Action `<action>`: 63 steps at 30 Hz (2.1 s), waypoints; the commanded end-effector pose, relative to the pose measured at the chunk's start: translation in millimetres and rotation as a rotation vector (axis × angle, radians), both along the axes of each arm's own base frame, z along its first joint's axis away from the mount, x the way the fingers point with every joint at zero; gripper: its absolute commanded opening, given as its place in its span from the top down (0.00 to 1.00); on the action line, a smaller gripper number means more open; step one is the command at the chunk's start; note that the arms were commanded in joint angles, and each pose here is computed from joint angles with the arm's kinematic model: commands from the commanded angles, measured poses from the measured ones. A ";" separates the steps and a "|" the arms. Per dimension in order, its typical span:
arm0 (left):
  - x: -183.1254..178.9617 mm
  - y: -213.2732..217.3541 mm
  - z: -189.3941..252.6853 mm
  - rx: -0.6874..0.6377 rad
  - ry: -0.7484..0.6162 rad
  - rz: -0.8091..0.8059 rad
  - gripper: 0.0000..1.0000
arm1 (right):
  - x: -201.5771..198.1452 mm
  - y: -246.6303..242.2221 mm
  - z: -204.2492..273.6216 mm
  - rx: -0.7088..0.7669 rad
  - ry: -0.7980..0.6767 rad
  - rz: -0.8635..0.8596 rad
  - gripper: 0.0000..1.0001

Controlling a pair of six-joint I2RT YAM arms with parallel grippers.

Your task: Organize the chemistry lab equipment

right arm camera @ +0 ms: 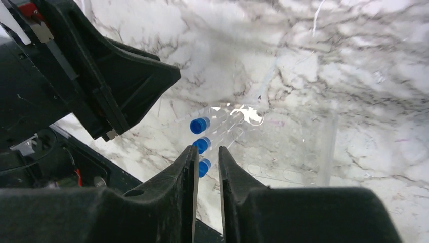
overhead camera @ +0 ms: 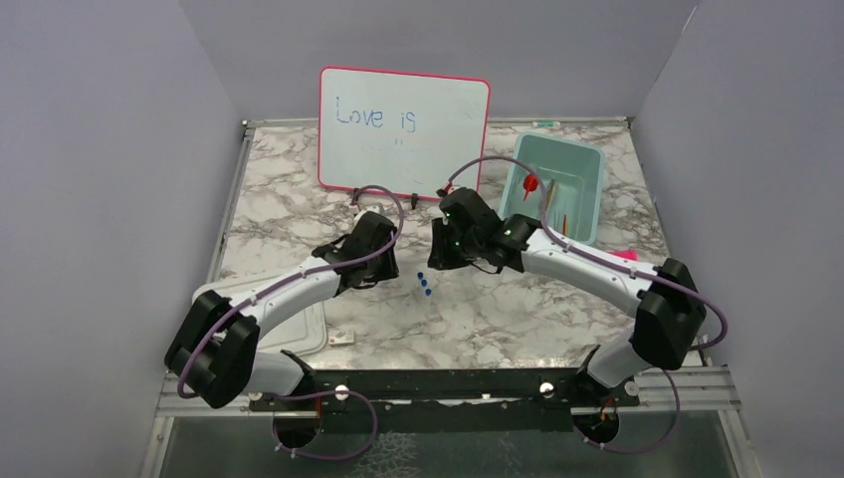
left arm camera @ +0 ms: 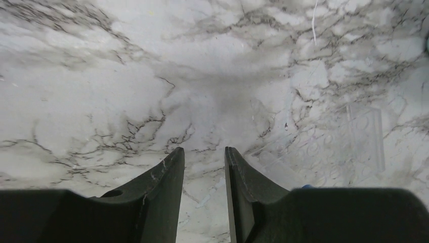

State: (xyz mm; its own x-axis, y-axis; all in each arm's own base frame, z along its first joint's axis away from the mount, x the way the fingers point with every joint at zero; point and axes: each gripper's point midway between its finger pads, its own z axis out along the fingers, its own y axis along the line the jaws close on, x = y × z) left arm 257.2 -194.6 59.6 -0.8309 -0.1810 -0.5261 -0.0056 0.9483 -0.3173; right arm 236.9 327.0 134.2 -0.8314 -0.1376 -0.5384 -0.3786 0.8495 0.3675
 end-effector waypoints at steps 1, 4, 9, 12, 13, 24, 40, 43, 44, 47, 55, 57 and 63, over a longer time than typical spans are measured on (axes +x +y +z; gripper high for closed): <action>25.5 22.1 46.3 0.048 -0.143 0.071 0.61 | 23.3 -10.1 46.6 0.028 -0.149 -0.108 0.73; 34.4 35.5 69.0 0.074 -0.207 0.101 0.57 | 29.2 -17.5 57.0 0.015 -0.189 -0.137 0.69; 46.8 52.5 115.5 0.103 -0.344 0.134 0.48 | 41.4 -34.6 65.9 -0.038 -0.248 -0.206 0.59; 51.1 58.2 142.1 0.109 -0.416 0.141 0.43 | 50.7 -49.2 72.8 -0.072 -0.281 -0.258 0.55; 52.1 59.2 149.8 0.109 -0.435 0.140 0.41 | 54.3 -54.4 75.2 -0.081 -0.293 -0.272 0.53; 54.4 50.1 199.9 0.061 -0.542 0.070 0.14 | 107.1 -150.9 102.2 -0.138 -0.317 -0.492 0.49; 68.0 138.9 113.5 0.218 -0.151 0.383 0.15 | 142.8 -174.6 135.7 0.042 -0.342 -0.462 0.47; 54.9 166.6 77.2 0.199 -0.022 0.468 0.15 | 145.9 -164.8 135.1 0.078 -0.333 -0.432 0.47; 51.2 172.9 66.6 0.182 0.012 0.494 0.15 | 146.7 -160.9 134.7 0.092 -0.329 -0.418 0.47; 44.6 177.0 40.0 0.152 0.091 0.527 0.19 | 149.3 -151.7 128.2 0.111 -0.316 -0.379 0.47; 26.3 182.8 -14.0 0.177 0.274 0.597 0.44 | 165.1 -138.1 107.7 0.112 -0.277 -0.339 0.47; 22.0 185.2 -20.8 0.191 0.297 0.620 0.45 | 167.9 -135.2 105.9 0.120 -0.274 -0.333 0.47; 28.1 189.1 -37.7 0.212 0.302 0.637 0.48 | 175.7 -126.8 101.6 0.129 -0.263 -0.305 0.47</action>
